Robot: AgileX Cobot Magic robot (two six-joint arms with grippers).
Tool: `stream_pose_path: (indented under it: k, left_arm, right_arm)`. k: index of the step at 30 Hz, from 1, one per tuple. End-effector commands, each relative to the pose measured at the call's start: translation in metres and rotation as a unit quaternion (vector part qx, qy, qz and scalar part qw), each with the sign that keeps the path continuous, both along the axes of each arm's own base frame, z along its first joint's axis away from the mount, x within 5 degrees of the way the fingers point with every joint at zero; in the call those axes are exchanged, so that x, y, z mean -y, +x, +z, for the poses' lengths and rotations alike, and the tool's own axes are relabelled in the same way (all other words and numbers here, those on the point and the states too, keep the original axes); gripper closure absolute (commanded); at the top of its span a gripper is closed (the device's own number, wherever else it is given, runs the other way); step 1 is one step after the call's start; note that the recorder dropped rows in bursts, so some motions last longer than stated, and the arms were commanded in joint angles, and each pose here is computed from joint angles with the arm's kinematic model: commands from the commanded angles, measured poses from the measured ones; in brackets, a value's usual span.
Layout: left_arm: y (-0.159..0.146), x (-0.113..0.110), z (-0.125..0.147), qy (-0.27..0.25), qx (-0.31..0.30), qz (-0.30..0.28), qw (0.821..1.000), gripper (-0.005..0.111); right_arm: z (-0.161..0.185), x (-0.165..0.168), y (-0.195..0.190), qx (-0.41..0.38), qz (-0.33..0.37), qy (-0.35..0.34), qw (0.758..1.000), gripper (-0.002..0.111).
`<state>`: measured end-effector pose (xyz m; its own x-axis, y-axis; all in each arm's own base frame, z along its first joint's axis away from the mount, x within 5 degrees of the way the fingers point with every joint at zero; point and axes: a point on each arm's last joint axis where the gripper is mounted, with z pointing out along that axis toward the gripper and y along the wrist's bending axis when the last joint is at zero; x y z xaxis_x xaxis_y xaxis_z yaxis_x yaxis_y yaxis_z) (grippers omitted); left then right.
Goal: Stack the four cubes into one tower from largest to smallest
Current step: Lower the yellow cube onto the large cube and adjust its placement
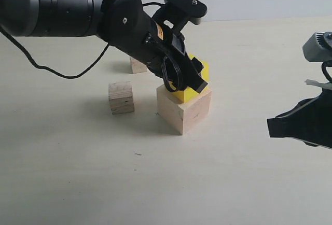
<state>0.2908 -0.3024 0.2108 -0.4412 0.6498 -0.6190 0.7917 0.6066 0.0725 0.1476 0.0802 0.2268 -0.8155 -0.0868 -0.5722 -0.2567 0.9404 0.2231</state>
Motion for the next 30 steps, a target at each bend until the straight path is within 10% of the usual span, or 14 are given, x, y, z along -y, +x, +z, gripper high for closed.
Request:
stream_pose_path:
  k: [1, 6, 15, 30]
  left_arm:
    - [0.0, -0.003, -0.002, 0.012, -0.017, 0.006, 1.0, 0.107]
    - [-0.001, -0.003, -0.003, 0.016, -0.02, 0.006, 1.0, 0.095]
    - [-0.001, -0.003, -0.003, 0.014, -0.021, 0.009, 1.0, 0.036]
    - [-0.003, -0.004, 0.008, 0.0, -0.014, 0.01, 1.0, 0.033]
  right_arm:
    - [0.003, -0.001, 0.002, 0.006, 0.001, 0.001, 1.0, 0.108]
    - [0.003, -0.001, 0.002, 0.006, 0.001, 0.001, 1.0, 0.108]
    - [0.003, -0.001, 0.001, 0.005, 0.001, 0.001, 1.0, 0.108]
    - [0.002, -0.001, 0.001, 0.004, 0.001, 0.0, 1.0, 0.108]
